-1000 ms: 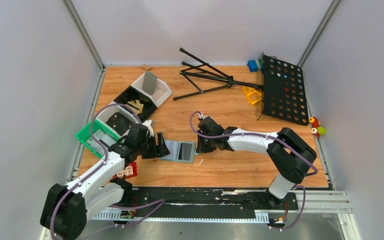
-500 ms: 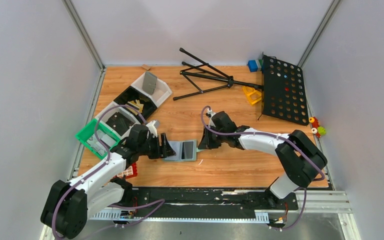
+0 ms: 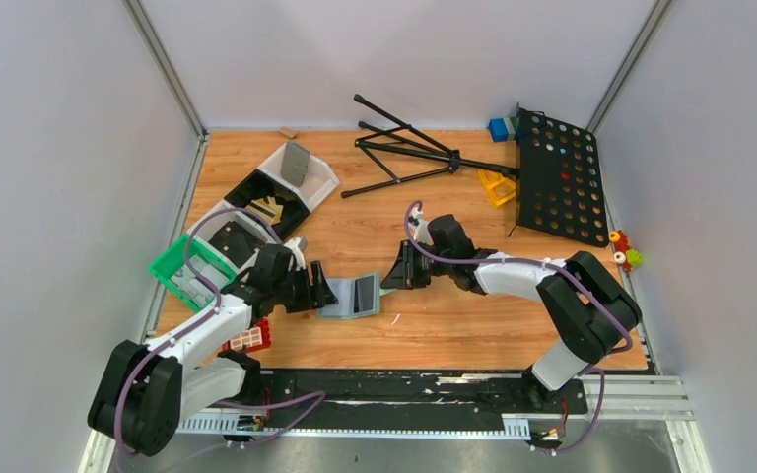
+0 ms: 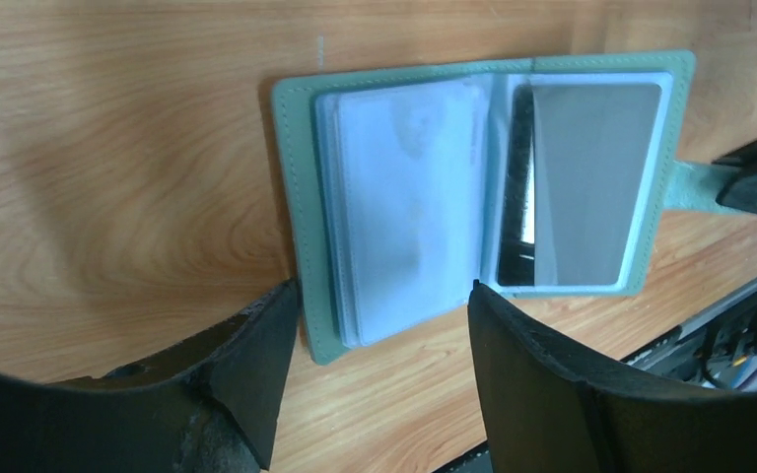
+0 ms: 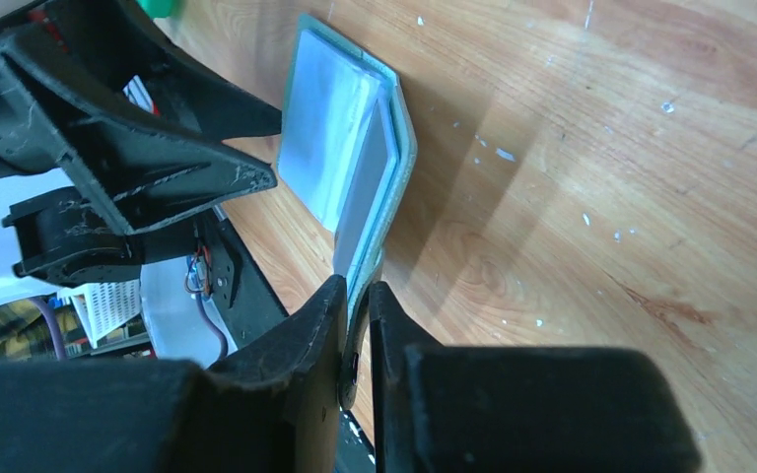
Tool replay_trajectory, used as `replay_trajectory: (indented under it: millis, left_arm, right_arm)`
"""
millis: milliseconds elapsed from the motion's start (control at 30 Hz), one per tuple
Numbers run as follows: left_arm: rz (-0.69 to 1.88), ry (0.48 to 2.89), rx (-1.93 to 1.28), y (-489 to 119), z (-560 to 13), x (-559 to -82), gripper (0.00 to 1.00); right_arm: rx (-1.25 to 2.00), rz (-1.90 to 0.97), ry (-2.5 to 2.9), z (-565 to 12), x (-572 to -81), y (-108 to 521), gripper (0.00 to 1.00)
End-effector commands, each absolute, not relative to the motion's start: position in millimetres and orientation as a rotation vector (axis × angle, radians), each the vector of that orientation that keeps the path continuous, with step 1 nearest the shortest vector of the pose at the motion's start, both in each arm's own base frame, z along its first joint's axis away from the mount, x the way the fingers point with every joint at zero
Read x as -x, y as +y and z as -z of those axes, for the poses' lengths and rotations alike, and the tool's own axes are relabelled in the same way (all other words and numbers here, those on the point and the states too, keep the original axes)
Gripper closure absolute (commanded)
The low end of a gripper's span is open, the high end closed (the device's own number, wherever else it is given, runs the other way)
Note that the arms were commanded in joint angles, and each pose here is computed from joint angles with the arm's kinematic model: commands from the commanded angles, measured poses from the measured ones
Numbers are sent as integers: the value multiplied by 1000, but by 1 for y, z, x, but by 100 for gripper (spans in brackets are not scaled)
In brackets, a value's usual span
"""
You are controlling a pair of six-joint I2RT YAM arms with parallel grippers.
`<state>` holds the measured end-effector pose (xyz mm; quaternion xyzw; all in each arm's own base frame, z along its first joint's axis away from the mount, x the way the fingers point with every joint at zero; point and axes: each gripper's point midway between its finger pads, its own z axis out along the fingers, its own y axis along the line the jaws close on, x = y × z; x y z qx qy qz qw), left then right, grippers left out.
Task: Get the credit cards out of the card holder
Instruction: Remove the credit card from the card holder.
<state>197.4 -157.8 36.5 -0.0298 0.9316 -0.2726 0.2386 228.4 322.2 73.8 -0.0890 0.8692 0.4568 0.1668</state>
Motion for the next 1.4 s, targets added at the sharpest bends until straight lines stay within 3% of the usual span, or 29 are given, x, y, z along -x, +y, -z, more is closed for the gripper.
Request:
replay_trajectory:
  millis: [0,167,500,800,1100,1367]
  left_arm:
    - [752,2543,115,-154,-36,-211,30]
    - [749,2603,108,-154,-24,-206,36]
    - [714,2654,95,-149,-13,-198,60]
    - [658,2649,101,-143,-14,-200,61]
    - [649,2662,88,-143,-13,-199,62]
    - [644,2673,84,-145,-10,-197,63]
  right_arm:
    - [264,-1388,2416,-83,-232,330,84]
    - [253,-1423,2413,-82,-233,334,84]
    - [179,-1431,2457,-67,-231,333,68]
    - [151,-1177,2512,-55,-237,307,66]
    - [115,-1137,2565,-41,-234,302,48]
    - [108,-1164,2596,-31,-231,310,42]
